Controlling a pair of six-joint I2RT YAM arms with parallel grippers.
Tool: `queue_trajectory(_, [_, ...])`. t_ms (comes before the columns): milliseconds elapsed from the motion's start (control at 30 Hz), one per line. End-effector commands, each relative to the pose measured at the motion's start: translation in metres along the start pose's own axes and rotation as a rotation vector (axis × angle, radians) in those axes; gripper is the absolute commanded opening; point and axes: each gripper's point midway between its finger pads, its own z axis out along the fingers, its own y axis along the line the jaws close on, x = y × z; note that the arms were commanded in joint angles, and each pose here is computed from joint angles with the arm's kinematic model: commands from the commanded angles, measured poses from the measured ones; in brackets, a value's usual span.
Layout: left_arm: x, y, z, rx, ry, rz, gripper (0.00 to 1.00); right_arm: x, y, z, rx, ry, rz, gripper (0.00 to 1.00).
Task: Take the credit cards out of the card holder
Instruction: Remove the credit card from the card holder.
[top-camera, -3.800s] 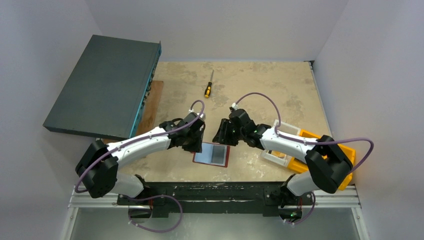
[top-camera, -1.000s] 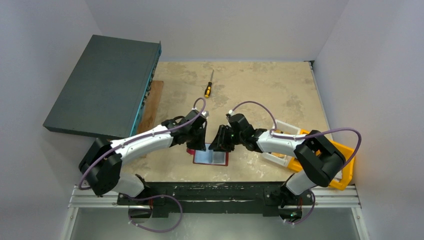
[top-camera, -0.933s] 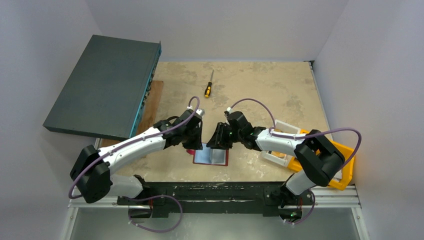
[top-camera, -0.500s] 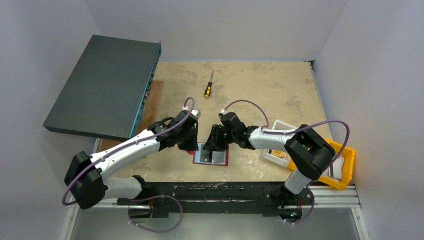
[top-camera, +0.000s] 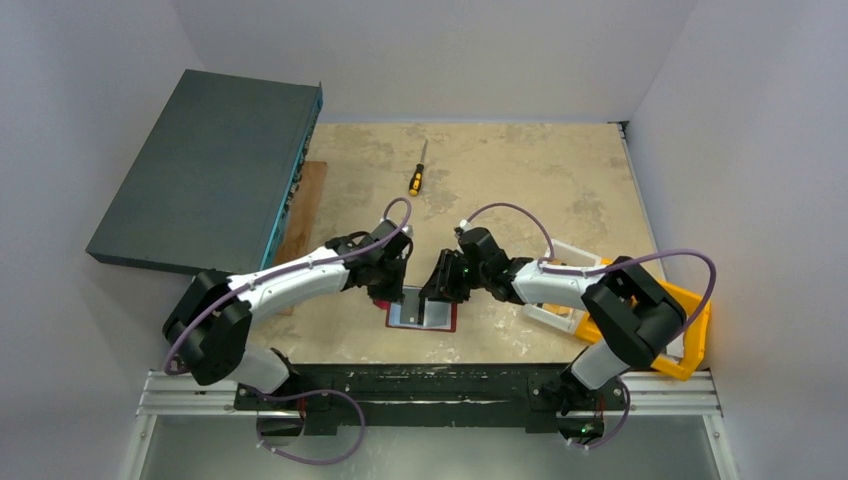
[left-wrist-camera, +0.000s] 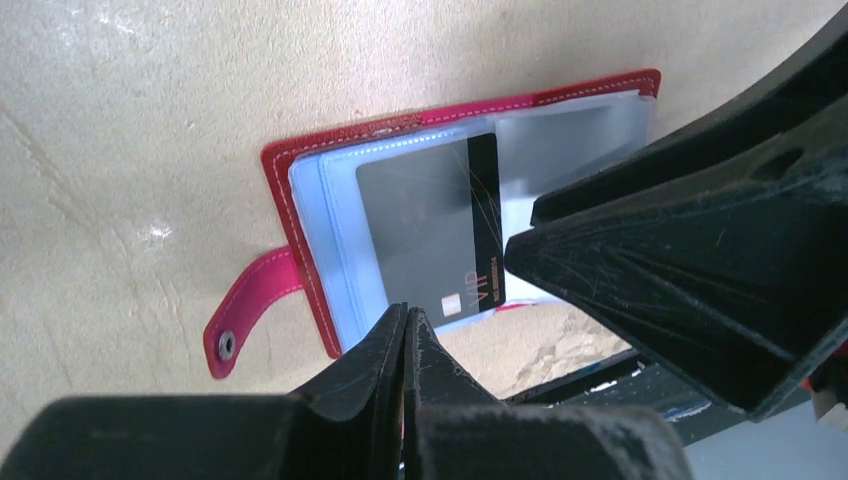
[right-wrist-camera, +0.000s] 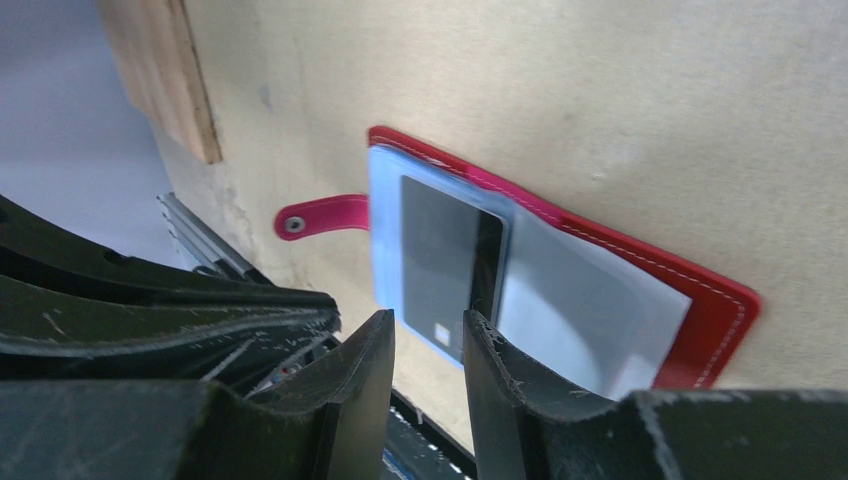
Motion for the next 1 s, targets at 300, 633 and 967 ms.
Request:
queue_trajectory(300, [-0.011,0.004,0.034,-0.035,-0.005,0.019,0.00,0.004,-0.008,0.015,-0.048,0.035,0.013,0.31])
queue_trajectory(633, [0.002,0.011,0.051,-0.059,0.046,-0.001,0.00,0.007,-0.011,0.020,-0.058,0.054,0.019,0.30])
queue_trajectory(967, [0.014,0.024,0.055,-0.111,0.081,-0.032,0.00,0.003,-0.009,0.006,-0.124,0.018,0.036,0.29])
